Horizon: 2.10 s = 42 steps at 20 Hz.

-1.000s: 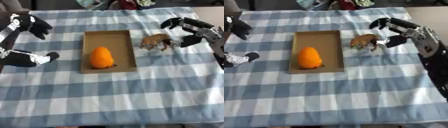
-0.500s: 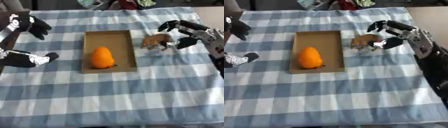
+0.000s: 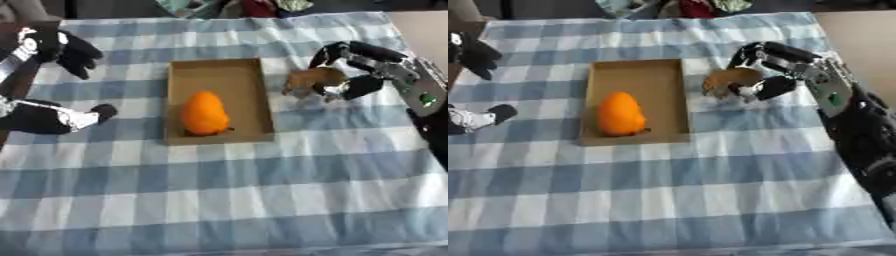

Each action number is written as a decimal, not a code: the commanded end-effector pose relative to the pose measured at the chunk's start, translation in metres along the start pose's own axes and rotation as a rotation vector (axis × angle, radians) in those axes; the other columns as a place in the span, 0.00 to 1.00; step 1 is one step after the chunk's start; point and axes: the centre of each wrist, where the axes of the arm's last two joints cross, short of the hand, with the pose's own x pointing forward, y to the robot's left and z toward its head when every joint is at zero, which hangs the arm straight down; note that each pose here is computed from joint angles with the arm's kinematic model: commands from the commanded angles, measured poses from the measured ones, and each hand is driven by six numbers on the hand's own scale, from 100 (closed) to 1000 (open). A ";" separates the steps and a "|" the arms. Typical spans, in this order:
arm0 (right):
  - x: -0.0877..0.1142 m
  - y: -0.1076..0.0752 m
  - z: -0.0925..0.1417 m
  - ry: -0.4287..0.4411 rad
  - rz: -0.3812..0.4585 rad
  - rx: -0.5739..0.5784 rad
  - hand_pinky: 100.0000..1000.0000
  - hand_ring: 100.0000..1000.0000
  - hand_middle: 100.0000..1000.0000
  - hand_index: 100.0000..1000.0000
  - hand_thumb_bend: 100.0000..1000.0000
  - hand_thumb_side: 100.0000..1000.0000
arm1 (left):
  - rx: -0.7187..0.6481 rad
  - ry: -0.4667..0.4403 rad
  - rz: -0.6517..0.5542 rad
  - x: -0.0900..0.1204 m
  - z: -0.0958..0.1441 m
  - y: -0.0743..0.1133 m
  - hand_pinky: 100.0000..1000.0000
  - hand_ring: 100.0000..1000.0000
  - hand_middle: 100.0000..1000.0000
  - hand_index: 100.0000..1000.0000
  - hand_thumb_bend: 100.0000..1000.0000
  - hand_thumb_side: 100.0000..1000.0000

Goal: Pick up objects on the table and place them in the box.

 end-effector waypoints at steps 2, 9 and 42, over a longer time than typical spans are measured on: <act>-0.002 -0.015 0.002 0.013 0.039 -0.023 0.70 0.74 0.68 0.72 0.18 0.55 | 0.011 -0.019 -0.023 0.005 0.000 0.009 0.58 0.49 0.49 0.68 0.51 0.00; -0.006 -0.013 0.006 0.037 0.050 -0.024 0.65 0.70 0.64 0.70 0.14 0.51 | 0.011 -0.019 -0.024 0.005 0.001 0.009 0.58 0.49 0.49 0.68 0.50 0.00; 0.027 -0.069 -0.025 -0.131 0.068 -0.145 0.49 0.50 0.43 0.50 0.00 0.23 | 0.021 -0.039 -0.027 0.010 0.003 0.012 0.58 0.49 0.49 0.68 0.49 0.00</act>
